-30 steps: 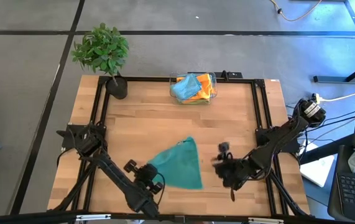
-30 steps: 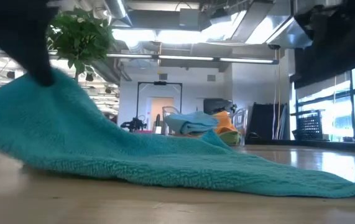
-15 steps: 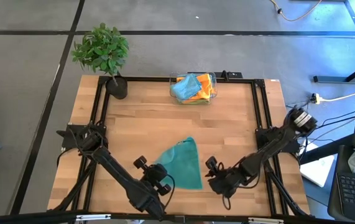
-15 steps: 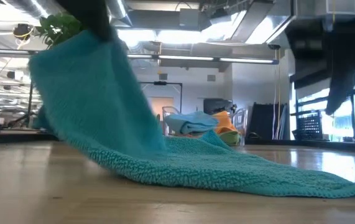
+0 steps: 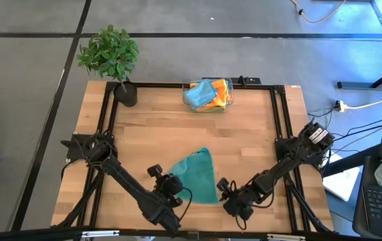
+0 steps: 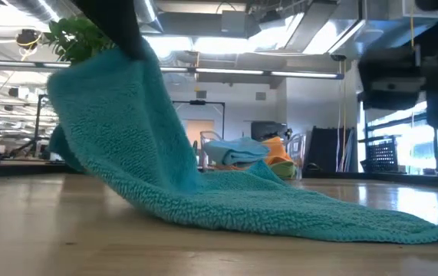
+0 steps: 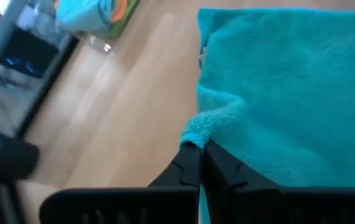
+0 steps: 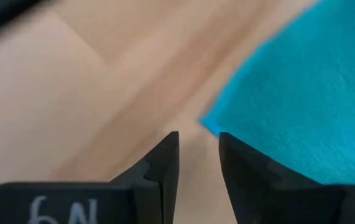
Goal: Fold microfiber towels
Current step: Fold the blue microfiber towel
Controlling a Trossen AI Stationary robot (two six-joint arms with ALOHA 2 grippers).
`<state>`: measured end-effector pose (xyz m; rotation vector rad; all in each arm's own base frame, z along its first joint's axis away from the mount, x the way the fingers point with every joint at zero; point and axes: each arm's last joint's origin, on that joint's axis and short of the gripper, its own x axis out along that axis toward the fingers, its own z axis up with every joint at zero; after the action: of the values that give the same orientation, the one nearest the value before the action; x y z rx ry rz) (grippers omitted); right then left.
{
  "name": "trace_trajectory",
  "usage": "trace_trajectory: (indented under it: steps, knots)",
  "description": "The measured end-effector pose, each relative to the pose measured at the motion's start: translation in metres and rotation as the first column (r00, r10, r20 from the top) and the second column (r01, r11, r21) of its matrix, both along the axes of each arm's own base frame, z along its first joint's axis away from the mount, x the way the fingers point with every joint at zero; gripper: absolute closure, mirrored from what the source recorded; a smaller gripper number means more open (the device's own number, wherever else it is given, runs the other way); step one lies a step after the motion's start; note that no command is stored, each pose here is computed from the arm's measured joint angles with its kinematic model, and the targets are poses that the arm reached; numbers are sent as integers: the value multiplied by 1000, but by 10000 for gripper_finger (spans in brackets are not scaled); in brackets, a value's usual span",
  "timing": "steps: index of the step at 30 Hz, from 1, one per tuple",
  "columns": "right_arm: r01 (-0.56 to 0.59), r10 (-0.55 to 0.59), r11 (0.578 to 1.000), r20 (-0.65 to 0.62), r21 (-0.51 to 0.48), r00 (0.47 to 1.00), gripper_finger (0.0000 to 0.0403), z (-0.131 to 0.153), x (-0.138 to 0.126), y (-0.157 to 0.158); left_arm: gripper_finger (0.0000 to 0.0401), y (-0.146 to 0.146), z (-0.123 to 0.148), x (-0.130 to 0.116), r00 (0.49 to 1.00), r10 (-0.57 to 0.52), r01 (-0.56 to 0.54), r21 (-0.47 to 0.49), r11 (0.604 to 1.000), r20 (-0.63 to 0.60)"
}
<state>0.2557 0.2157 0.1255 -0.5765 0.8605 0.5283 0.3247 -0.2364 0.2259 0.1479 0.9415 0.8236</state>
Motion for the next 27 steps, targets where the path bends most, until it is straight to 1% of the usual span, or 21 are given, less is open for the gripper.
trace_trajectory:
  steps: [2, 4, 6, 8, 11, 16, 19, 23, 27]
  knots:
    - [7, -7, 1000, -1, -25, 1000, 287, -1, 0, -2, 401, 10, 0, 7, 999, -8, 9, 21, 1000, -40]
    - [12, -12, 1000, 19, -9, 1000, 287, 0, 1, -1, 397, 24, -1, 17, 999, 21, -20, 22, 1000, -46]
    - [10, -11, 1000, 44, 13, 999, 285, 2, 3, 1, 390, 37, -2, 27, 997, 36, -36, -4, 999, -74]
    - [2, -4, 1000, 71, 31, 998, 275, 4, 5, 3, 380, 47, -3, 35, 991, 16, -22, -40, 999, -135]
    - [3, -6, 999, 74, 34, 997, 244, 2, 6, 4, 363, 55, -4, 43, 988, -7, -2, -60, 998, -153]
    - [38, -39, 999, 49, 29, 998, 181, -14, 9, 6, 323, 57, -5, 49, 992, -28, 21, -52, 998, -123]
    - [61, -64, 997, 60, 52, 996, 159, -20, 12, 8, 299, 53, -4, 47, 995, -22, 17, -51, 999, -101]
    - [110, -115, 993, 98, 50, 989, 157, -22, 14, 9, 279, 45, -4, 43, 997, -33, 32, -22, 999, -71]
    - [137, -141, 989, 119, 48, 983, 177, -22, 14, 9, 277, 38, -4, 38, 995, -56, 54, -24, 998, -86]
